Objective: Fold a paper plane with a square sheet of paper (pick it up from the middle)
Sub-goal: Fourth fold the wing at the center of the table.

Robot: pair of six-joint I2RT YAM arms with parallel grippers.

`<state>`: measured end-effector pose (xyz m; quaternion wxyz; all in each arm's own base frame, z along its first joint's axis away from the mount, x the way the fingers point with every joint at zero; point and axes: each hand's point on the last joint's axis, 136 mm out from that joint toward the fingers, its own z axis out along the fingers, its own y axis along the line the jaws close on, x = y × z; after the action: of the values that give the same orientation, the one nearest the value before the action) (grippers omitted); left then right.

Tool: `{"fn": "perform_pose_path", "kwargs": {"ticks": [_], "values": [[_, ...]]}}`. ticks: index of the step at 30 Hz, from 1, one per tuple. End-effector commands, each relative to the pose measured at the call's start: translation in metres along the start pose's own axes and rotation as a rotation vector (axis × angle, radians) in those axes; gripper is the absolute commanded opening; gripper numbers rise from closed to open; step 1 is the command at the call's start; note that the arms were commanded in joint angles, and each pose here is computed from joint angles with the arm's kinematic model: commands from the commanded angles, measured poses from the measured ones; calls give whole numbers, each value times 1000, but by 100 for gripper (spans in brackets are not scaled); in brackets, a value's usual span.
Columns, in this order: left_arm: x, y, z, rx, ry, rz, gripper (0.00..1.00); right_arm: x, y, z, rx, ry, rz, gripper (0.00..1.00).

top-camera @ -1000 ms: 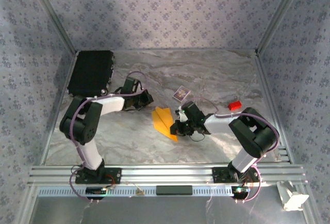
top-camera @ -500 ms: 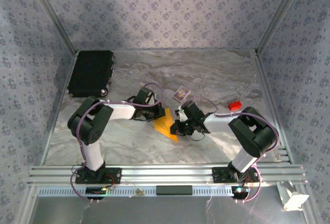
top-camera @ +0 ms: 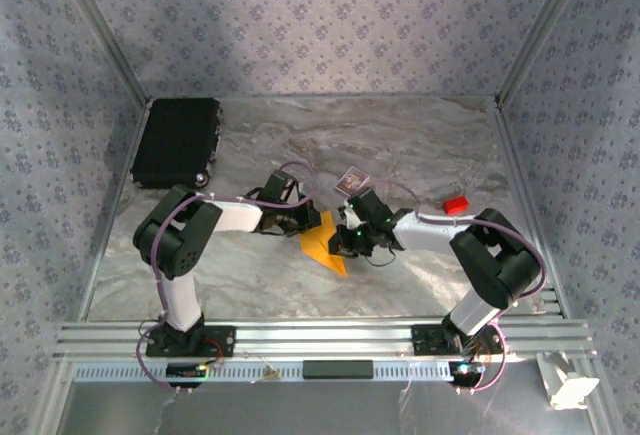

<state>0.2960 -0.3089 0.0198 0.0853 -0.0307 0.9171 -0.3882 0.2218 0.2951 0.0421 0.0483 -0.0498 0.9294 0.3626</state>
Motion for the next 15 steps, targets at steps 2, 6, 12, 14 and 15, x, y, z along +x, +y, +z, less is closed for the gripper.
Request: {"fn": "perform_pose_path", "kwargs": {"ticks": [2,6,12,14,15], "values": [[21,44,9,-125,48,-51,2,-28,9,11,4,-49,32,0],[19,42,7,-124,38,-48,2,-38,4,26,18,-39,50,0],[19,46,9,-139,37,-46,1,-12,-20,40,37,34,96,0],[19,50,9,-153,32,-47,0,-6,-23,38,41,36,96,0],[20,54,9,-164,28,-53,0,-4,-25,36,42,32,97,1]]}}
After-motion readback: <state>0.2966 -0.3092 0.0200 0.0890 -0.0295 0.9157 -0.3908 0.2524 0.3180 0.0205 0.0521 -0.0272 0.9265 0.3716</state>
